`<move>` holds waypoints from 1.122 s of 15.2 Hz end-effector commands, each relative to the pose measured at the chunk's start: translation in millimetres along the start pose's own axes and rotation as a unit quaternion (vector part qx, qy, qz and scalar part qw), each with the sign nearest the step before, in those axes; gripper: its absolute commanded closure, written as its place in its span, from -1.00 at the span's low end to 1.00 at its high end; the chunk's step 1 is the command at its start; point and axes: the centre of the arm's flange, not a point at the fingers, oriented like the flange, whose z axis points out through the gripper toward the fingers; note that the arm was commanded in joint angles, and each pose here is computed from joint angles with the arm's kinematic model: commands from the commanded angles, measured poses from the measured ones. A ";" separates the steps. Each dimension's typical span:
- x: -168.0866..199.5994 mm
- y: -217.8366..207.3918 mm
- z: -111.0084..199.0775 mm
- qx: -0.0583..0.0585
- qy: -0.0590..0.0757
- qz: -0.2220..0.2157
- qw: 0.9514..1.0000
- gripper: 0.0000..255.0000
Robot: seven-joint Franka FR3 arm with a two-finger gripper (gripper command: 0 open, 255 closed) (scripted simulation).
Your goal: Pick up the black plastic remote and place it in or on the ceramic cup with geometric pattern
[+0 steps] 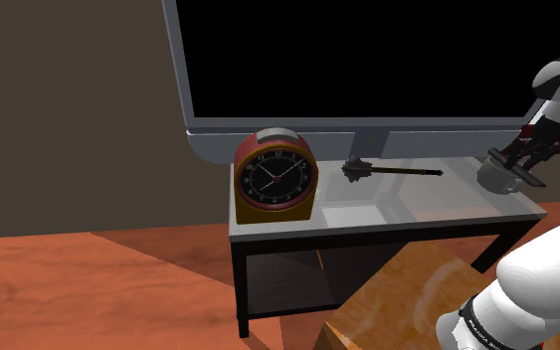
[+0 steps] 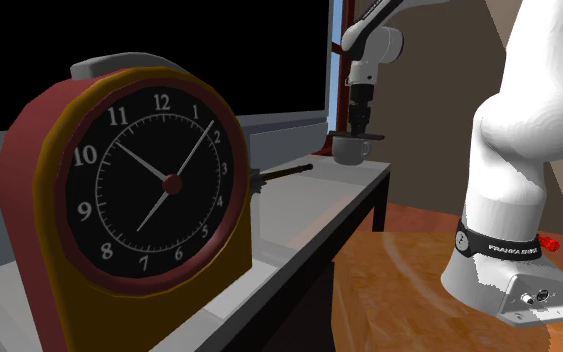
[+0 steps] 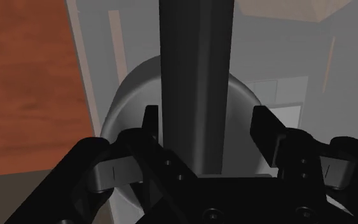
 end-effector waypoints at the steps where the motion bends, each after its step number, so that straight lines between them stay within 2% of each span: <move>1: 0.1 0.1 0.2 0.000 0.000 0.000 1.000 -1.00; 5: 0.0 -0.1 -0.1 0.000 0.000 0.000 1.000 -1.00; 9: 0.0 -0.1 -50.1 0.000 0.000 0.000 1.000 -1.00; 17: 0.0 -0.1 -50.1 0.000 0.000 0.000 1.000 -1.00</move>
